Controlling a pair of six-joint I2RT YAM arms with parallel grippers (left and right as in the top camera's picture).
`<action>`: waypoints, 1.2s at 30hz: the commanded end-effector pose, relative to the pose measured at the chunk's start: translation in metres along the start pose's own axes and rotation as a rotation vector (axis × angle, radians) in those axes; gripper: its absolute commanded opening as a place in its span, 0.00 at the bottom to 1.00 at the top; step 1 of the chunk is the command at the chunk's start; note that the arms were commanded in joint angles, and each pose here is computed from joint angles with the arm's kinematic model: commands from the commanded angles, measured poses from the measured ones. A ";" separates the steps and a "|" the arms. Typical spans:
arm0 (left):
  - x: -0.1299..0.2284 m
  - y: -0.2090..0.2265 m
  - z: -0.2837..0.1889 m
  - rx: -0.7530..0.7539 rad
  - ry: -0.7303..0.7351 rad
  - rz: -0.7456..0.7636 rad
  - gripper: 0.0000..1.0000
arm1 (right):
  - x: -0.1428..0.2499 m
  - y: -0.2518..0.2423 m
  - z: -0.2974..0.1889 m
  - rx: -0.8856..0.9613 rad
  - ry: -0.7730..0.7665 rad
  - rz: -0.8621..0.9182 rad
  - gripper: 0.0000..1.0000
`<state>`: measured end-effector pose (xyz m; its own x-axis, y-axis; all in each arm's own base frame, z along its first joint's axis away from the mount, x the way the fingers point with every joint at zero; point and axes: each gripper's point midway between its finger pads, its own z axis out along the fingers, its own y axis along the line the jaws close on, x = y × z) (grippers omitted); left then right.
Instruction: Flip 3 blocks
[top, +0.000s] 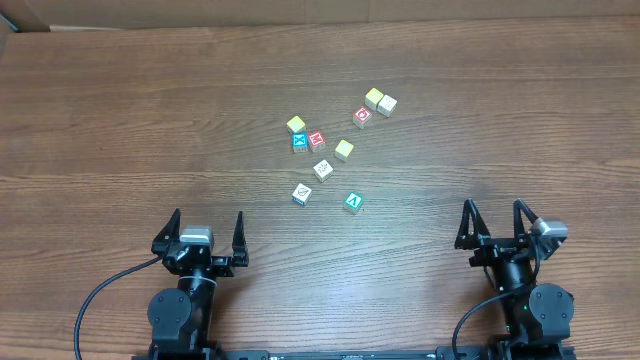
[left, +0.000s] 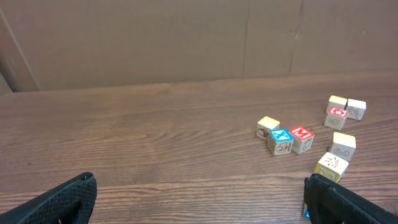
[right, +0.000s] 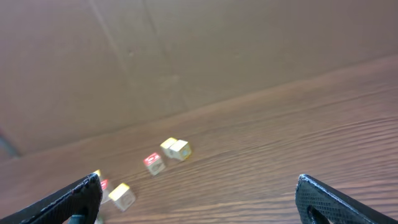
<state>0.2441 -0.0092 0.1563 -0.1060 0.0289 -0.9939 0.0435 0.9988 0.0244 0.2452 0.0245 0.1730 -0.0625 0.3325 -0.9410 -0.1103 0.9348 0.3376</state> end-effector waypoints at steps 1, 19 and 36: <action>0.001 0.001 0.000 -0.003 -0.007 -0.012 1.00 | -0.025 0.023 -0.007 -0.093 -0.034 -0.019 1.00; 0.001 0.001 0.000 -0.003 -0.007 -0.012 1.00 | -0.068 0.091 0.007 -0.153 0.697 0.165 1.00; 0.000 -0.051 -0.011 0.302 0.077 -0.216 1.00 | 0.041 0.079 -0.009 -0.002 1.503 0.380 1.00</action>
<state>0.2380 -0.0457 0.1545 -0.1389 -0.0614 -0.9884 0.2427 0.9655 -0.0941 0.2226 0.1005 0.1573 -0.9734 0.1977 0.1162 0.2292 0.8281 0.5115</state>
